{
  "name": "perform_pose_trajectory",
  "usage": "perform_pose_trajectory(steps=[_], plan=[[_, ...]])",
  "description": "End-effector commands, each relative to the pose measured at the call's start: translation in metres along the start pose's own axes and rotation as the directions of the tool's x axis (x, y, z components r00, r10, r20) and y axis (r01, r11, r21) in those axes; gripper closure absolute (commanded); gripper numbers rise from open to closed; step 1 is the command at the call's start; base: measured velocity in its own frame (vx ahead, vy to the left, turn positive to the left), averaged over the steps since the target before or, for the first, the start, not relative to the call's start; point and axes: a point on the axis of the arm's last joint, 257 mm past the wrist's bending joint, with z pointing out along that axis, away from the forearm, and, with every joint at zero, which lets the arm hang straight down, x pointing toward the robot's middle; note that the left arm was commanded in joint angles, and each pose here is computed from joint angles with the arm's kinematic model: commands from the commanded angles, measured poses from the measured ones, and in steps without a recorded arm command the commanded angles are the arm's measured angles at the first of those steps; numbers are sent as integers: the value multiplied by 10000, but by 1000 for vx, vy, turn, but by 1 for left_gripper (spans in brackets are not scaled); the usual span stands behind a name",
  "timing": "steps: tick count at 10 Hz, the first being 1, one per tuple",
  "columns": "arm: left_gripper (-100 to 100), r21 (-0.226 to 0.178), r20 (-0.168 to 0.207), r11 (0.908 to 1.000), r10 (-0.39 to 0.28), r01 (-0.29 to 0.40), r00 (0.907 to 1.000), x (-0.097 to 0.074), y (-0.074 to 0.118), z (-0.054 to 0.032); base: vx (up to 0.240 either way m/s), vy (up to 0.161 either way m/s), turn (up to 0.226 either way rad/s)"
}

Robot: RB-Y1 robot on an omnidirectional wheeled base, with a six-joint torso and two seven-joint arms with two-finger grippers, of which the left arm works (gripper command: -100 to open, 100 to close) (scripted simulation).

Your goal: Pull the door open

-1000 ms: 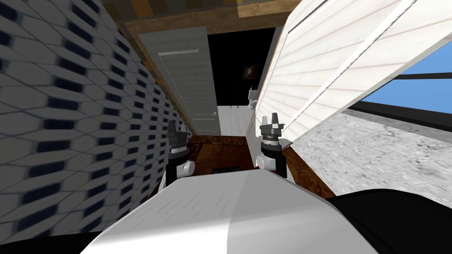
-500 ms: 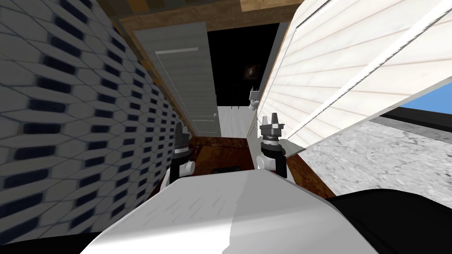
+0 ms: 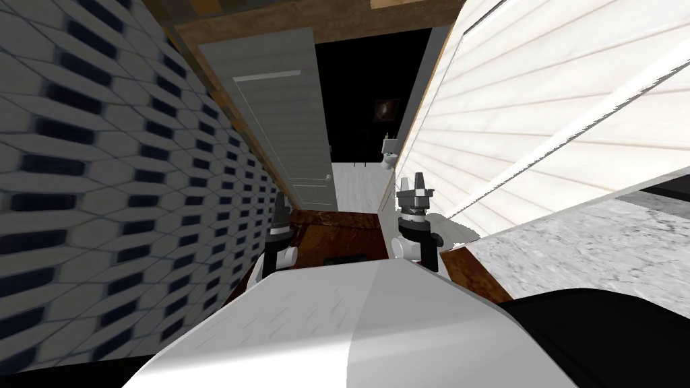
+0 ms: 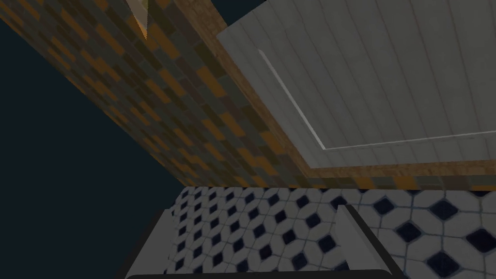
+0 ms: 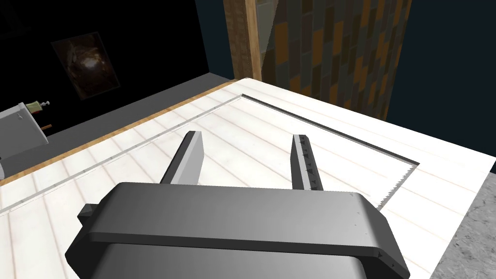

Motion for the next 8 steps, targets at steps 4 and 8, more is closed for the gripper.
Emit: perform_pose_trajectory(steps=[4, 8], plan=[[-100, -207, -543, 9916, 1265, -1277, 9905, 136, 287, -119, 137, -39, 29], [-100, -309, -1061, 9722, 2277, -2321, 9679, 239, 544, -234, 134, -34, 30]])
